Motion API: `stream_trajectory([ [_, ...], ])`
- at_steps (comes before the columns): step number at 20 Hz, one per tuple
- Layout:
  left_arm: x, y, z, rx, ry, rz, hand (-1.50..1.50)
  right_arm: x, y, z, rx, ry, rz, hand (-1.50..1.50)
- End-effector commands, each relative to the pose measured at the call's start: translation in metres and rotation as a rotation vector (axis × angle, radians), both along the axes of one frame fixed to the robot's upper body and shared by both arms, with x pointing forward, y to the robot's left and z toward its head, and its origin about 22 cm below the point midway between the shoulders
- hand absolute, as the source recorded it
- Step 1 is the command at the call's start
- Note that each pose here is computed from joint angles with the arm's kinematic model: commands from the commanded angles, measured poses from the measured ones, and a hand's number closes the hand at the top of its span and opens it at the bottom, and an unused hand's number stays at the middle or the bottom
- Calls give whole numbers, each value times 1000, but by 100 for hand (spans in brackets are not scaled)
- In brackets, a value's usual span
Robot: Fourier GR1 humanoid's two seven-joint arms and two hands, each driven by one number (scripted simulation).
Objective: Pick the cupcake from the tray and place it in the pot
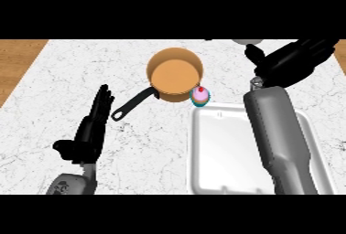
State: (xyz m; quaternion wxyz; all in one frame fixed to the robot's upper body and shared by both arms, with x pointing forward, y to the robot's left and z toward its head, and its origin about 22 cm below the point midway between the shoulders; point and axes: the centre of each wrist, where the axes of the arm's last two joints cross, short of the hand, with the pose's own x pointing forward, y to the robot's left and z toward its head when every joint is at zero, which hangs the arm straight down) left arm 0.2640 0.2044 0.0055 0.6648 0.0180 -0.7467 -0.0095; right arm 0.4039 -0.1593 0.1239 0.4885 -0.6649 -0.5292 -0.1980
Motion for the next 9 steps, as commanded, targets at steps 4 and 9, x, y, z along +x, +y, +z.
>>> stream_trajectory([
  [4,-3,6,1,11,1,28,0,-27,-3,-8,180,-147,-69,-150],
  [9,-10,8,-9,-2,7,53,0,-48,-15,-5,160,-199,-108,-150],
])
